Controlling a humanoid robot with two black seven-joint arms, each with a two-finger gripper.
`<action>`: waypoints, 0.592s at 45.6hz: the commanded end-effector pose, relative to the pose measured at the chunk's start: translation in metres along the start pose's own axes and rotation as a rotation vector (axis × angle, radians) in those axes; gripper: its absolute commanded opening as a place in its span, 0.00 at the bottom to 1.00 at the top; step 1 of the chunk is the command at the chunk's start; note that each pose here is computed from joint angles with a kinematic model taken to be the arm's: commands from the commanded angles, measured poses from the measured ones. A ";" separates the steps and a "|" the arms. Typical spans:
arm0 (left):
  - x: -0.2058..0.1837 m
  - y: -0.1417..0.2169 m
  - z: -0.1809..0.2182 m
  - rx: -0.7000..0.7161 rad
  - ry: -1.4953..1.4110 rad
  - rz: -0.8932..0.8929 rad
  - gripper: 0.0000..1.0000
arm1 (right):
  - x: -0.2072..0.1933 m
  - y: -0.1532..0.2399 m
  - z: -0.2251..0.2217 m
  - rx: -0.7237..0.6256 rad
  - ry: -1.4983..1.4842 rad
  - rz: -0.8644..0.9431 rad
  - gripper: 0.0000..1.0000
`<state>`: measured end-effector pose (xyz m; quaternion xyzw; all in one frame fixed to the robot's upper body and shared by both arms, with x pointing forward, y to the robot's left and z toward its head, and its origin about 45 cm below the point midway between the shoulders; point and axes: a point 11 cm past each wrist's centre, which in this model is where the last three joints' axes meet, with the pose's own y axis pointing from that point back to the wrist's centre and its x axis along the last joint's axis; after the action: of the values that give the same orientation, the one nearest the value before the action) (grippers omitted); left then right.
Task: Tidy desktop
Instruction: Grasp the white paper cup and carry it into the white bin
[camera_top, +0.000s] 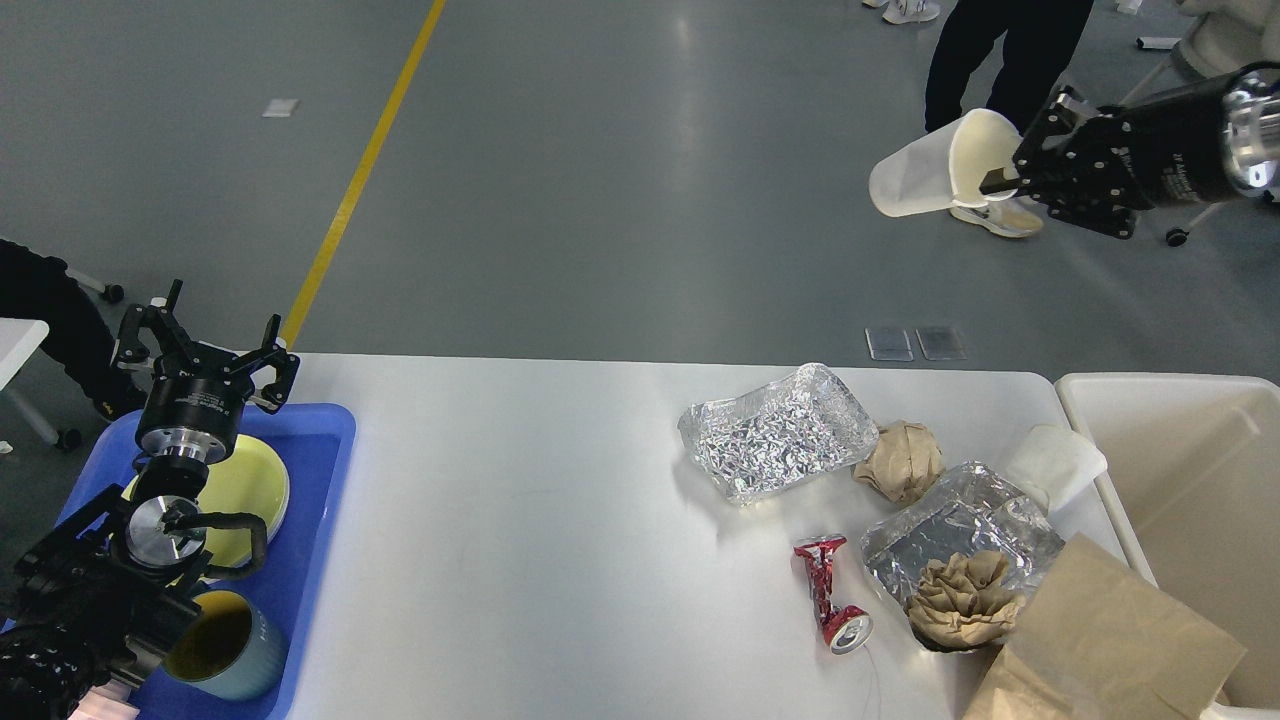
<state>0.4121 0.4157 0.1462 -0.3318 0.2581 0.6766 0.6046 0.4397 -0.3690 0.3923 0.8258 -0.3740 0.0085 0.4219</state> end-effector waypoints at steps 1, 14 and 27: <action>0.000 0.000 0.000 0.000 0.000 0.000 0.97 | 0.018 -0.010 0.082 -0.135 -0.110 0.158 0.00; 0.000 0.000 0.000 0.000 0.000 0.000 0.97 | 0.018 0.001 0.262 -0.506 -0.198 0.503 0.00; 0.000 0.000 0.000 0.000 0.000 0.000 0.97 | 0.004 0.009 0.336 -0.705 -0.123 0.592 0.35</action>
<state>0.4121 0.4156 0.1462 -0.3318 0.2581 0.6766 0.6046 0.3447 -0.5970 0.1935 0.5154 -0.5988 -0.0586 0.6102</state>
